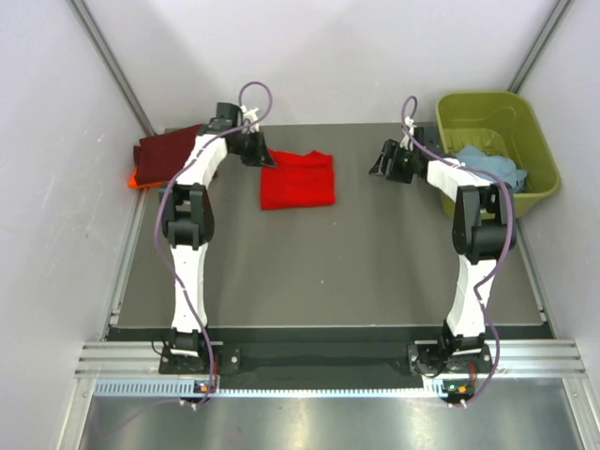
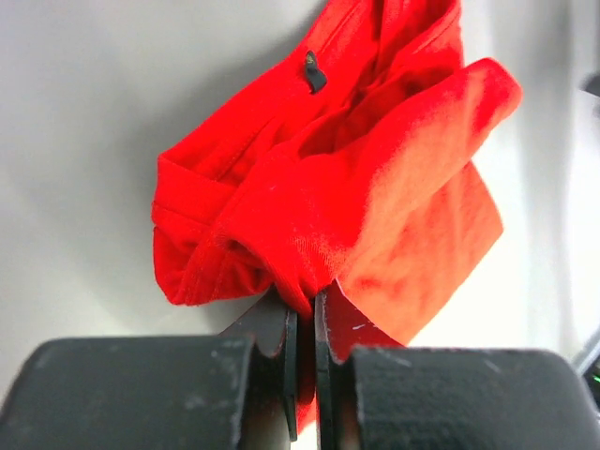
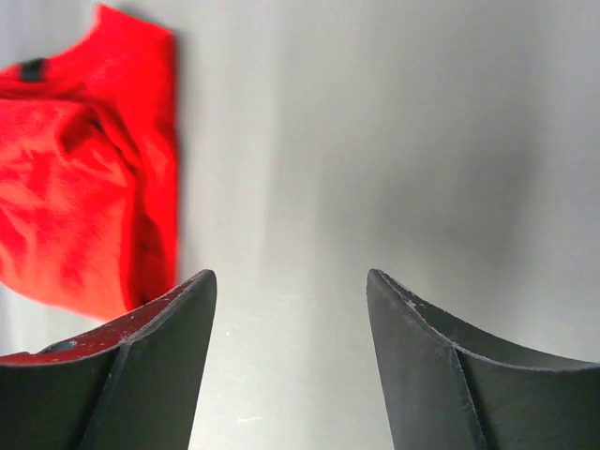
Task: Fold and stack the t-shirts
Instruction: Neatly place the folded tshirt to the corner
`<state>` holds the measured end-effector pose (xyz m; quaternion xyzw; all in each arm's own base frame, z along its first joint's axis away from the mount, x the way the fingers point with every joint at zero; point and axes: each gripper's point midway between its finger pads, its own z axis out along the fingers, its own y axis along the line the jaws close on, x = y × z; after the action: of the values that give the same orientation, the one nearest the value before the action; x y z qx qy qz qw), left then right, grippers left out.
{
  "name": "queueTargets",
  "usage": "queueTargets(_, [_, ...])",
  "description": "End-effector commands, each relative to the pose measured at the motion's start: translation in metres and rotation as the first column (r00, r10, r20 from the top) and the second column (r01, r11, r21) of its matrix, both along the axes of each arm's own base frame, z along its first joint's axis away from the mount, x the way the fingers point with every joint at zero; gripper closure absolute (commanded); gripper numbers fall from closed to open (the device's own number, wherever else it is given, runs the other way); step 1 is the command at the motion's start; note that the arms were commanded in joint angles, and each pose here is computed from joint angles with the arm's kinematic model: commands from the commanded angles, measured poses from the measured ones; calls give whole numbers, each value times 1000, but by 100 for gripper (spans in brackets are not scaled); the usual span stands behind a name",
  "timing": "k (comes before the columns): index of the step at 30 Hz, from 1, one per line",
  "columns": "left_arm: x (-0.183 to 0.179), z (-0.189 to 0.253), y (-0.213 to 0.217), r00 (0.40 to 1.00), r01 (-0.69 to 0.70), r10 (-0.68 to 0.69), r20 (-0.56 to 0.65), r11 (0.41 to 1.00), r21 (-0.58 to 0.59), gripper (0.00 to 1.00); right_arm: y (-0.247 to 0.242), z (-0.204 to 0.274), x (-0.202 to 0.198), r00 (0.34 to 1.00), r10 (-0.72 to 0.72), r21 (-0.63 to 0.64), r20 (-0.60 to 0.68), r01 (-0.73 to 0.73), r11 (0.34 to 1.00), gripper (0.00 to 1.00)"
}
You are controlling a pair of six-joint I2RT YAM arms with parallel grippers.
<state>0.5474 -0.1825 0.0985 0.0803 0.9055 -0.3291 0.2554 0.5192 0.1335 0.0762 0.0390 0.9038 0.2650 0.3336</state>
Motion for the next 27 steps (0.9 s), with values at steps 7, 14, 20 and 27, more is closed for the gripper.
queueTargets(7, [-1,64,69,990,-65,47,131,988,137,100,-9,48,-8,993,13,-34,114,-9,999,34])
queueTargets(14, [8,84,93,976,-103,60,208,974,201,100,-10,49,-16,993,16,-33,113,-12,999,34])
queueTargets(20, [16,105,109,955,-158,81,285,953,258,100,-10,50,-21,993,17,-36,114,-13,999,34])
queueTargets(27, [31,139,128,911,-235,101,401,924,302,100,-10,49,-21,993,15,-32,114,-11,999,34])
